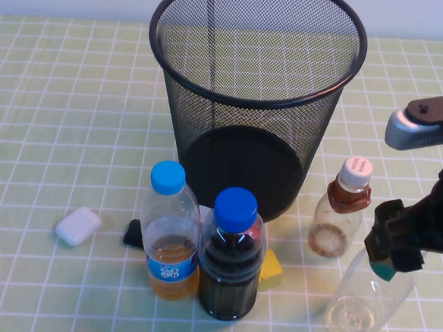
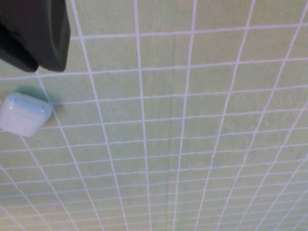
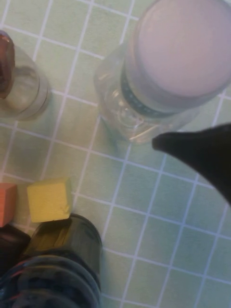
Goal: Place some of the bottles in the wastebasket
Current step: Pick up a bottle from the table with right arm
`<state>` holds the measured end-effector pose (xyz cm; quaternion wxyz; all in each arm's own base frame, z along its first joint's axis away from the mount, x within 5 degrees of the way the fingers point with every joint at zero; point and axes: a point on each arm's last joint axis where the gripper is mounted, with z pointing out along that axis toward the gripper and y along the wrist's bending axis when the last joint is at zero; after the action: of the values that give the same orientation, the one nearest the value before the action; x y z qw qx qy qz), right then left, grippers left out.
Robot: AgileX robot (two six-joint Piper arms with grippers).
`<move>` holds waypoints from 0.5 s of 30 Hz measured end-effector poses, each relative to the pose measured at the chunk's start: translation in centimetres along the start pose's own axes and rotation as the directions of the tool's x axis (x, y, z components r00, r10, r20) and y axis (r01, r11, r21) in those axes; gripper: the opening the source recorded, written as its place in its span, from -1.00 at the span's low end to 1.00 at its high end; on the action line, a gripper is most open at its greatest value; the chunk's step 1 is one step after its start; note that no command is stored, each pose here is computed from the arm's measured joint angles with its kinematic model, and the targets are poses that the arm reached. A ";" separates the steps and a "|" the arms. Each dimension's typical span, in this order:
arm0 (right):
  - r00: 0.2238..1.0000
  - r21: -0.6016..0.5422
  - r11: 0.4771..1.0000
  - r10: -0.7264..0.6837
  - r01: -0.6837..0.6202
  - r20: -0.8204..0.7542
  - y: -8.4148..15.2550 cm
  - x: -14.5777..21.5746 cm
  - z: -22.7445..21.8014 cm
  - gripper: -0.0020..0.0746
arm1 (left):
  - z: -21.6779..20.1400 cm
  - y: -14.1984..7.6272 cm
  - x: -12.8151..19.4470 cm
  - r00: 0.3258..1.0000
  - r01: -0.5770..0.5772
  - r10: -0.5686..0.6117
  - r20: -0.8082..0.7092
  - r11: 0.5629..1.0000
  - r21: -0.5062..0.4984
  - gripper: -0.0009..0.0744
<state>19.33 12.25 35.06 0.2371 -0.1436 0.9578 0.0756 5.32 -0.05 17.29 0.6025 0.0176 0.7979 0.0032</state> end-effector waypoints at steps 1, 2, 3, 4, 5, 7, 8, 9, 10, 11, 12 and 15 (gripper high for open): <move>1.000 0.000 1.000 0.000 0.000 -0.002 0.0 -0.1 0.2 0.73 | 0.0 0.0 0.0 1.000 0.000 0.000 0.000 1.000 0.000 -0.97; 1.000 0.001 1.000 -0.003 0.003 -0.004 0.1 -0.1 0.3 0.67 | 0.0 0.0 0.0 1.000 0.000 0.000 0.000 1.000 0.000 -0.97; 1.000 0.005 1.000 -0.004 0.004 -0.011 0.1 -0.2 0.6 0.56 | 0.0 0.0 0.0 1.000 0.000 0.000 0.000 1.000 0.000 -0.97; 1.000 0.005 1.000 -0.004 0.004 -0.014 0.1 -0.2 0.6 0.43 | 0.0 0.0 0.0 1.000 0.000 0.000 0.000 1.000 0.000 -0.97; 1.000 0.006 1.000 -0.003 0.004 -0.021 0.1 -0.2 0.8 0.22 | 0.0 0.0 0.0 1.000 0.000 0.000 0.000 1.000 0.000 -0.97; 0.999 0.002 1.000 -0.003 0.003 -0.034 0.2 -0.2 1.0 -0.23 | 0.0 0.0 0.0 1.000 0.000 0.000 0.000 1.000 0.000 -0.97; 0.999 -0.003 1.000 -0.011 0.011 -0.038 0.2 -0.2 1.0 -0.44 | 0.0 0.0 0.0 1.000 0.000 0.000 0.000 1.000 0.000 -0.97; 0.999 -0.005 1.000 -0.014 0.014 -0.040 0.2 -0.1 1.0 -0.61 | 0.0 0.0 0.0 1.000 0.000 0.000 0.000 1.000 0.000 -0.97; 0.999 0.001 1.000 -0.016 0.017 -0.042 0.2 -0.1 0.9 -0.72 | 0.0 0.0 0.0 1.000 0.000 0.000 0.000 1.000 0.000 -0.97; 0.999 0.019 0.999 -0.024 0.025 -0.043 0.0 -0.2 0.7 -0.81 | 0.0 0.0 0.0 1.000 0.000 0.000 0.000 1.000 0.000 -0.97; 0.998 0.053 0.998 -0.033 0.035 -0.048 -0.3 -0.2 0.5 -0.84 | 0.0 0.0 0.0 1.000 0.000 0.000 0.000 1.000 0.000 -0.97; 0.999 0.224 0.974 -0.018 0.024 -0.027 -1.8 -1.0 -1.3 -0.83 | 0.0 0.0 0.0 1.000 0.000 0.000 0.000 1.000 0.000 -0.97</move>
<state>20.15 10.53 36.57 0.2408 -0.1269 0.9615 -0.0373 5.32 -0.05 17.29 0.6025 0.0176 0.7979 0.0032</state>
